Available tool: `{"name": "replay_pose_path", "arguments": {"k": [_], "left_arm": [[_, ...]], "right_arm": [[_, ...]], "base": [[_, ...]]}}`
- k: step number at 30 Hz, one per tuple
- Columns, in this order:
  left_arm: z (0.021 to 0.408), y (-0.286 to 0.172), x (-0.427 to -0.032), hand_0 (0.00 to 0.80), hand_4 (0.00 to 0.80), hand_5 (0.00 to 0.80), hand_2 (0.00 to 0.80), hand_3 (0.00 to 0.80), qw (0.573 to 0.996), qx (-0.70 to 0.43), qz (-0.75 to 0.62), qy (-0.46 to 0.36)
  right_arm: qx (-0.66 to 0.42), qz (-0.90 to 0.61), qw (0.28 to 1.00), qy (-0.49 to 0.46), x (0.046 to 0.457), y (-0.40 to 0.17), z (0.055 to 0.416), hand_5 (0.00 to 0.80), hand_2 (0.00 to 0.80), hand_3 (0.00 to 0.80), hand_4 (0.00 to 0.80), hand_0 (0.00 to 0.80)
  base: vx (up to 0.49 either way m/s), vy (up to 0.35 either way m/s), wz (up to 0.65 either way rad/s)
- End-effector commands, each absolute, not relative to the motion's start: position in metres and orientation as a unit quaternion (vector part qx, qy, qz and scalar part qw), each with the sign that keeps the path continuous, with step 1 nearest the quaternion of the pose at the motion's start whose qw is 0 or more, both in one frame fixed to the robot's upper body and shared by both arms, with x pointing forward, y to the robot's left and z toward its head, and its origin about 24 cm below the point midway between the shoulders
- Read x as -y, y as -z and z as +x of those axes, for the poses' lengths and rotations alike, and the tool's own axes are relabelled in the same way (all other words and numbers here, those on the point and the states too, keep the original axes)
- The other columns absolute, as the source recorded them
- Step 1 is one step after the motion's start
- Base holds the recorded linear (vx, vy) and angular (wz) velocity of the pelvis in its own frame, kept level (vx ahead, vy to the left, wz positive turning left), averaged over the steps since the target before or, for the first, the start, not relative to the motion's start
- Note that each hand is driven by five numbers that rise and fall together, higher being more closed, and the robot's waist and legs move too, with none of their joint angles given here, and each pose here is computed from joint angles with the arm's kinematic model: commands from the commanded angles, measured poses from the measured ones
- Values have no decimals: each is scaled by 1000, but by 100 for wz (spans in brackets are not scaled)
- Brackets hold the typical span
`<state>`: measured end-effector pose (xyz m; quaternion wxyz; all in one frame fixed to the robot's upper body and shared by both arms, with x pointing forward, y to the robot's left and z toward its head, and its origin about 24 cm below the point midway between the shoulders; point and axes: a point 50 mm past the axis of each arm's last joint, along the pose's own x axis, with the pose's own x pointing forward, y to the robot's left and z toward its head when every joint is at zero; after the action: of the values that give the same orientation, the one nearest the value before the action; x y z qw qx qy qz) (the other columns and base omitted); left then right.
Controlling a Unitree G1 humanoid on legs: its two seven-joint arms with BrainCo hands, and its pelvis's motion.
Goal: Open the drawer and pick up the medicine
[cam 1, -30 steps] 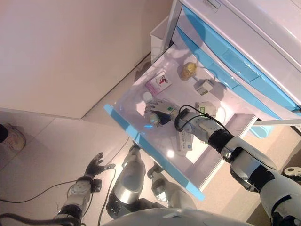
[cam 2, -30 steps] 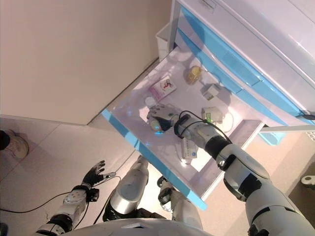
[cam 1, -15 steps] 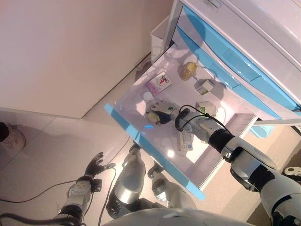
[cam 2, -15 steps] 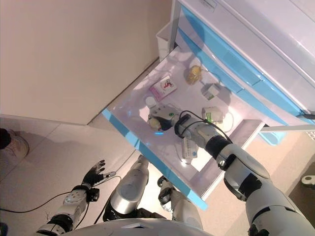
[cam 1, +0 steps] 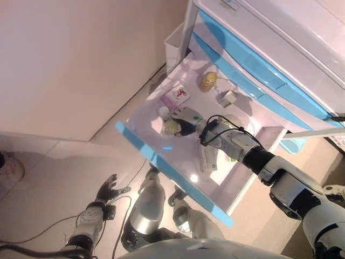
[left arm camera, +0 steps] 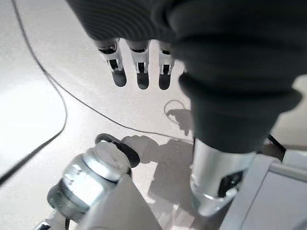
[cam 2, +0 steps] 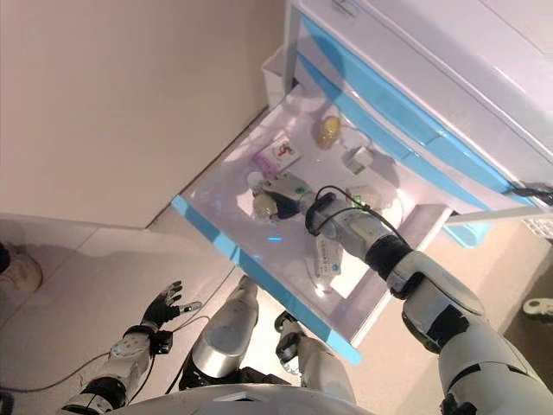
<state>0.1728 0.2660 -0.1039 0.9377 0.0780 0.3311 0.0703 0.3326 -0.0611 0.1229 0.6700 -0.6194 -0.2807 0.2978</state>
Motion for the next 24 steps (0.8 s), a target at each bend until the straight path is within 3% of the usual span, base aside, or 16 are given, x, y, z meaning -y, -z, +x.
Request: {"name": "replay_pose_path", "arguments": {"k": [1, 15, 24], "left_arm": [[136, 117, -282, 0, 0, 0, 0, 0, 913, -384, 94, -102], [89, 136, -288, 0, 0, 0, 0, 0, 868, -470, 104, -121], [86, 139, -284, 0, 0, 0, 0, 0, 862, -485, 95, -115]], "right_arm": [[278, -569, 705, -319, 62, -133, 316, 800, 800, 800, 800, 800], [193, -455, 762, -419, 121, -209, 292, 800, 800, 800, 800, 800], [172, -428, 813, -355, 157, -259, 319, 800, 800, 800, 800, 800]], "base": [[48, 23, -24], [59, 9, -38], [65, 9, -15]]}}
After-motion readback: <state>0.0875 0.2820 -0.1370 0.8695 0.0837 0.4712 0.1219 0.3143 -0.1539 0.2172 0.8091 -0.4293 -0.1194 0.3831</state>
